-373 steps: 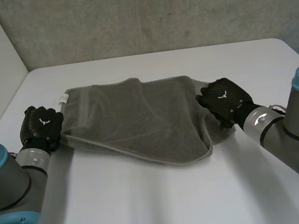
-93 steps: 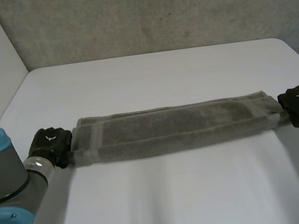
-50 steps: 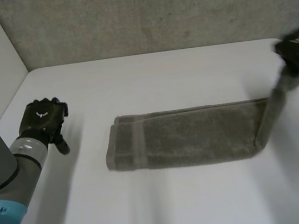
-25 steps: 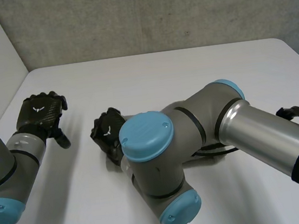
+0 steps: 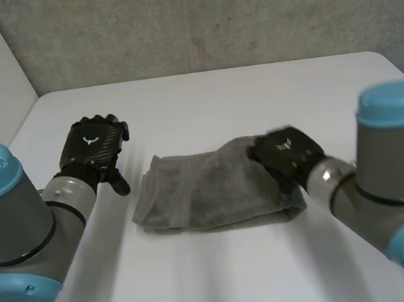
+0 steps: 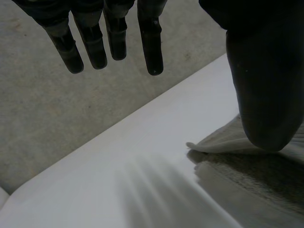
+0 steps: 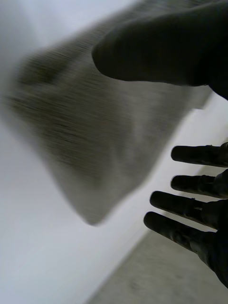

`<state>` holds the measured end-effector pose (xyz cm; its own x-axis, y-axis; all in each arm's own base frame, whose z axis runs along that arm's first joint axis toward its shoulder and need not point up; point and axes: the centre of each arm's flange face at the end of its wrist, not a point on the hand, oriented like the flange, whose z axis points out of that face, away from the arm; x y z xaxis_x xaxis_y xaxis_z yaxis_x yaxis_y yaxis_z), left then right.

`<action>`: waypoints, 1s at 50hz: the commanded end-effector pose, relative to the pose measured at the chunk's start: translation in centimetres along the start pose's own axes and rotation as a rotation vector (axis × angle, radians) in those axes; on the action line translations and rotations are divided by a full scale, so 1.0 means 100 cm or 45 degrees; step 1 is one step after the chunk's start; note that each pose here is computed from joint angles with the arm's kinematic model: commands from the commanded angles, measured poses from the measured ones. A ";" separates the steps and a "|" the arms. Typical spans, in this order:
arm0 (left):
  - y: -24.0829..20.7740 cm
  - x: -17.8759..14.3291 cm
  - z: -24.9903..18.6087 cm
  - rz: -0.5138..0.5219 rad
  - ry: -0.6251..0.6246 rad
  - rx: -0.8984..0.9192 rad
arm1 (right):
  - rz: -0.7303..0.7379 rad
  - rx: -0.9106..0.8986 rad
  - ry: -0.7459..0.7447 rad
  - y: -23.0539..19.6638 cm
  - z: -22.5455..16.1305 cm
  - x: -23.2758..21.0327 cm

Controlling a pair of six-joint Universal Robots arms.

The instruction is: Fold the towel.

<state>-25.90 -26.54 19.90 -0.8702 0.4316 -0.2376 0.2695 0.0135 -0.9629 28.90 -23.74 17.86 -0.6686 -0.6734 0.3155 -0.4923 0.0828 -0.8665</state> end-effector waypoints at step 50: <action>-0.027 -0.014 0.009 -0.020 -0.204 0.090 | 0.021 0.286 -0.387 -0.050 0.024 -0.149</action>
<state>-25.43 -27.62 21.88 -0.9285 0.2846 -0.2385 0.2429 -0.0200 -0.9698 43.47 -15.57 15.11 -0.4135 -0.8683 0.2741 -0.3738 -0.1127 -0.9207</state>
